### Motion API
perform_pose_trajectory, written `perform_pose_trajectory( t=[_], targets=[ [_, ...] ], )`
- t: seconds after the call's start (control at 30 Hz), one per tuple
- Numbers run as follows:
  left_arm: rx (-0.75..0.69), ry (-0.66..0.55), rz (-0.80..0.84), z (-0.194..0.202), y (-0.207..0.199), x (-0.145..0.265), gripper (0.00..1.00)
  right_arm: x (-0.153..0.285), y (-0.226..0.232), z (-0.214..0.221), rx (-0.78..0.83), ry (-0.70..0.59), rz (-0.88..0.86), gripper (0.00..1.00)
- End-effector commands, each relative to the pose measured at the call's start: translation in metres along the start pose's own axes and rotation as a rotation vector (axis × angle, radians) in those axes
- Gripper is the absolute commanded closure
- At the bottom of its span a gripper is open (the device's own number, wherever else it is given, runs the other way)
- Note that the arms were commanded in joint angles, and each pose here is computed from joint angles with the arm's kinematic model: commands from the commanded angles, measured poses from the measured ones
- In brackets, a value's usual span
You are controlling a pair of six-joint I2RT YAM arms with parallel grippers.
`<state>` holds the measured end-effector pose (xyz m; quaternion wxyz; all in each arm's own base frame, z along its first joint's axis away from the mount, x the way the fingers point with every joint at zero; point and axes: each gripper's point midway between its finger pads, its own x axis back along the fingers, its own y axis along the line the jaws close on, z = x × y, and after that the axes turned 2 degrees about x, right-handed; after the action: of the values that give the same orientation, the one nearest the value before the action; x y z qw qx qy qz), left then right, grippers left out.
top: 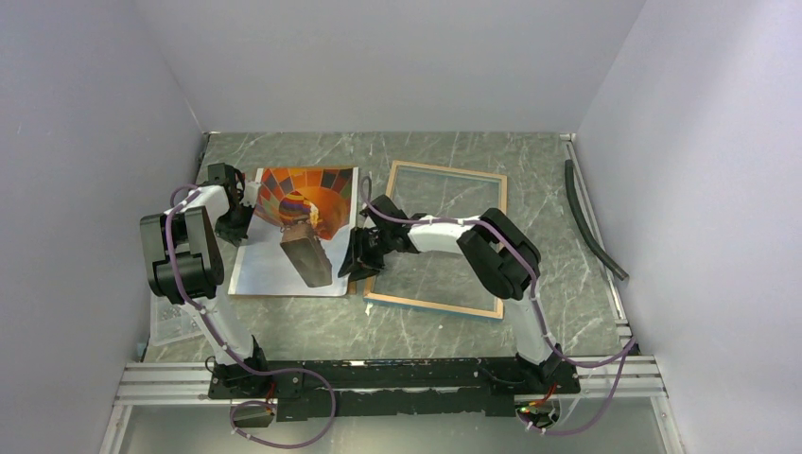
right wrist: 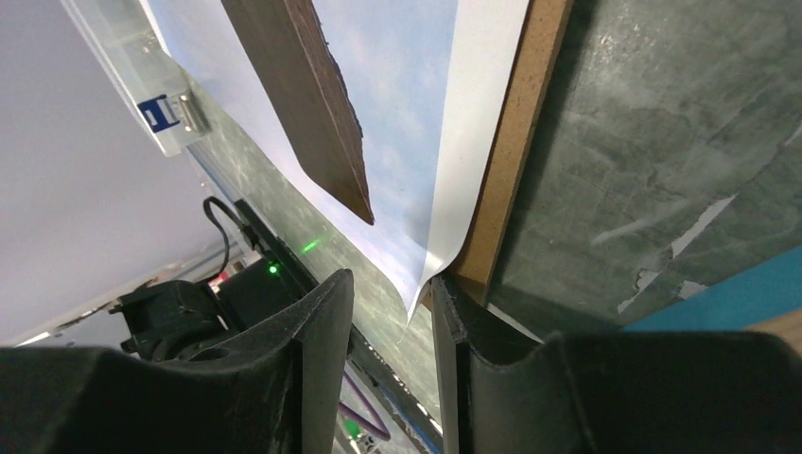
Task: Put the photo into the frame
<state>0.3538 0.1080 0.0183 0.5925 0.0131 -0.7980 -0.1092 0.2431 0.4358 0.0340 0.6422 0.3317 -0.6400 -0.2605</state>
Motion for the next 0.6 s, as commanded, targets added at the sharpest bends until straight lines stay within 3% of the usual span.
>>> perform_pose_trajectory(
  t=[0.0,0.17,0.4,0.57],
  targets=[
    [0.005,-0.043,0.041,-0.009,-0.008,0.013,0.93,0.002,0.014,-0.007,-0.029,-0.038,-0.068,0.58],
    [0.006,-0.043,0.045,-0.010,-0.009,0.013,0.93,0.003,0.008,-0.005,-0.057,-0.054,-0.060,0.56],
    [0.004,-0.042,0.046,-0.010,-0.008,0.015,0.94,0.003,-0.006,-0.004,-0.104,-0.067,0.008,0.63],
    [0.004,-0.046,0.045,-0.011,-0.008,0.017,0.94,0.009,-0.011,-0.004,-0.115,-0.089,0.047,0.59]
  ],
)
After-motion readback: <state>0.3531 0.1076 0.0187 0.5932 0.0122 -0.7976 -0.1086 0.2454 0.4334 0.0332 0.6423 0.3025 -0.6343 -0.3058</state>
